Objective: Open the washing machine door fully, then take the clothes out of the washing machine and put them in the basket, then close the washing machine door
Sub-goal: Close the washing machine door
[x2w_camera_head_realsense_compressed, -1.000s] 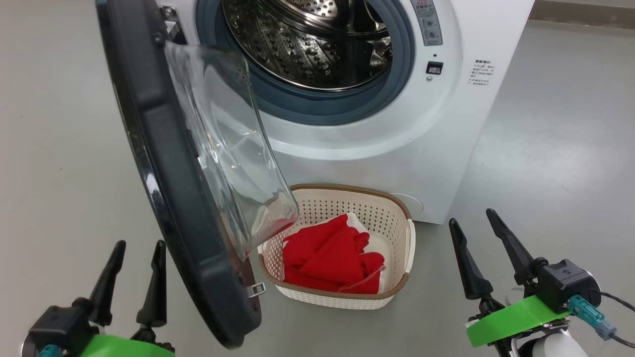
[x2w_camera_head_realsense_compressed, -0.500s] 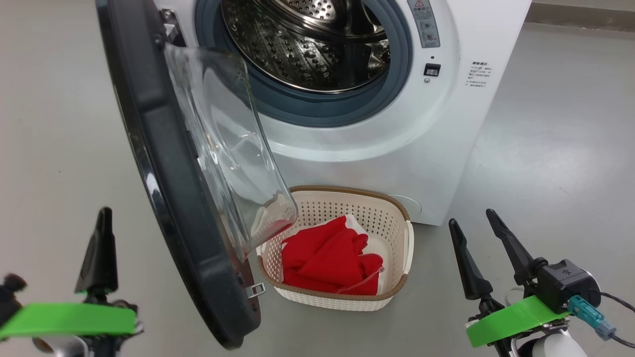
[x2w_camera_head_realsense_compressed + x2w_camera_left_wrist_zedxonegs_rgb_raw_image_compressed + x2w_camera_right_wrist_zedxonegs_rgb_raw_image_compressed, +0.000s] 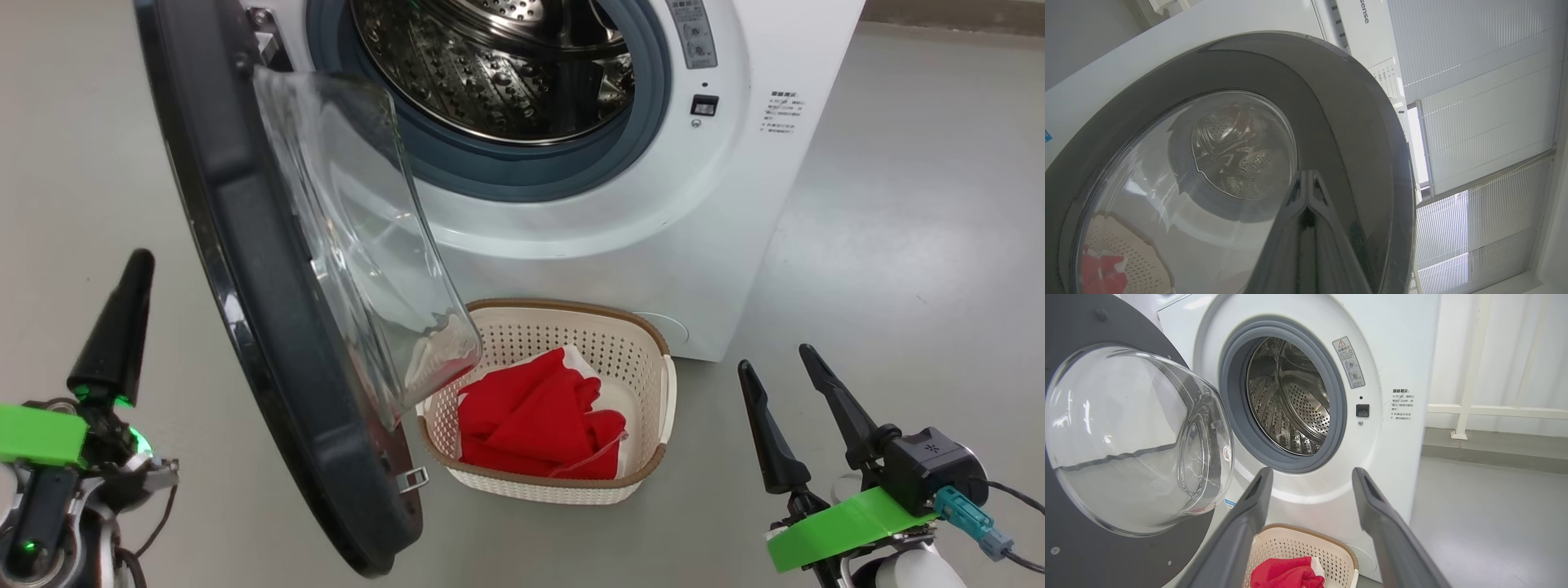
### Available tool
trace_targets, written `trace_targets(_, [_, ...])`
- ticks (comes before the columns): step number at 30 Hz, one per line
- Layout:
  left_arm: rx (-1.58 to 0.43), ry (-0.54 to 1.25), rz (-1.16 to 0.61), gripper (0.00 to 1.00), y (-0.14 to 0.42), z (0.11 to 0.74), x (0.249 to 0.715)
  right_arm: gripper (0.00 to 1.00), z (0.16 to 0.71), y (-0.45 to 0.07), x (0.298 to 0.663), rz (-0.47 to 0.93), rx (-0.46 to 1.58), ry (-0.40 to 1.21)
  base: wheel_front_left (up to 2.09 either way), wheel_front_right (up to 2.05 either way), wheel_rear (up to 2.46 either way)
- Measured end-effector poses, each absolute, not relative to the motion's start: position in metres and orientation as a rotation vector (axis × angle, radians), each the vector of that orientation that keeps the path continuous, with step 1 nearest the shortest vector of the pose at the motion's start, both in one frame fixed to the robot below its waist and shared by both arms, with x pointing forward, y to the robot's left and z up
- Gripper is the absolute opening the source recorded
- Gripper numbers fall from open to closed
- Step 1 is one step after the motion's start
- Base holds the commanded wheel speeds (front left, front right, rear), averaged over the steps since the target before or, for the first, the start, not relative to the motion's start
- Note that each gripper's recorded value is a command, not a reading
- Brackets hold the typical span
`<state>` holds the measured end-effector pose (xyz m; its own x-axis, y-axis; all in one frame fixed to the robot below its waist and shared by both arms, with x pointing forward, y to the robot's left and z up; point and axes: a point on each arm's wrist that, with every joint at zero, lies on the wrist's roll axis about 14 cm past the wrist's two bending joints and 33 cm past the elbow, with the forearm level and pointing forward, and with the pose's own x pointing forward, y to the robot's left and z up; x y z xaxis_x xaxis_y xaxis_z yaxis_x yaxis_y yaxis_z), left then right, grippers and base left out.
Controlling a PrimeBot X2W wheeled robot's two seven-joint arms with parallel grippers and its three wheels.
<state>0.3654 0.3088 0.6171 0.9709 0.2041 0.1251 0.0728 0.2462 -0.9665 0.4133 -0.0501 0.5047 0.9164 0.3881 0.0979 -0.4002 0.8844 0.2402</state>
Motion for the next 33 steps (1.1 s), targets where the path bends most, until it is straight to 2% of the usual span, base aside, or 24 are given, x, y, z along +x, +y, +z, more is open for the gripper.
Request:
trace_targets(9, [-1.46,-0.164,-0.066,0.0,0.282,0.636,0.376,1.0,0.497,-0.055,0.415,0.395,0.262,-0.028,0.0,0.0,0.0])
trace_targets(22, [-1.432,-0.092,-0.182,0.0,0.249,0.649,0.389,1.0,0.493,-0.062,0.42,0.372,0.265,-0.024,0.0,0.0,0.0])
trace_targets(33, [-1.444,0.011,-0.246,0.0,0.211,0.634,0.413,1.0,0.49,-0.087,0.422,0.303,0.259,-0.025,0.0,0.0,0.0])
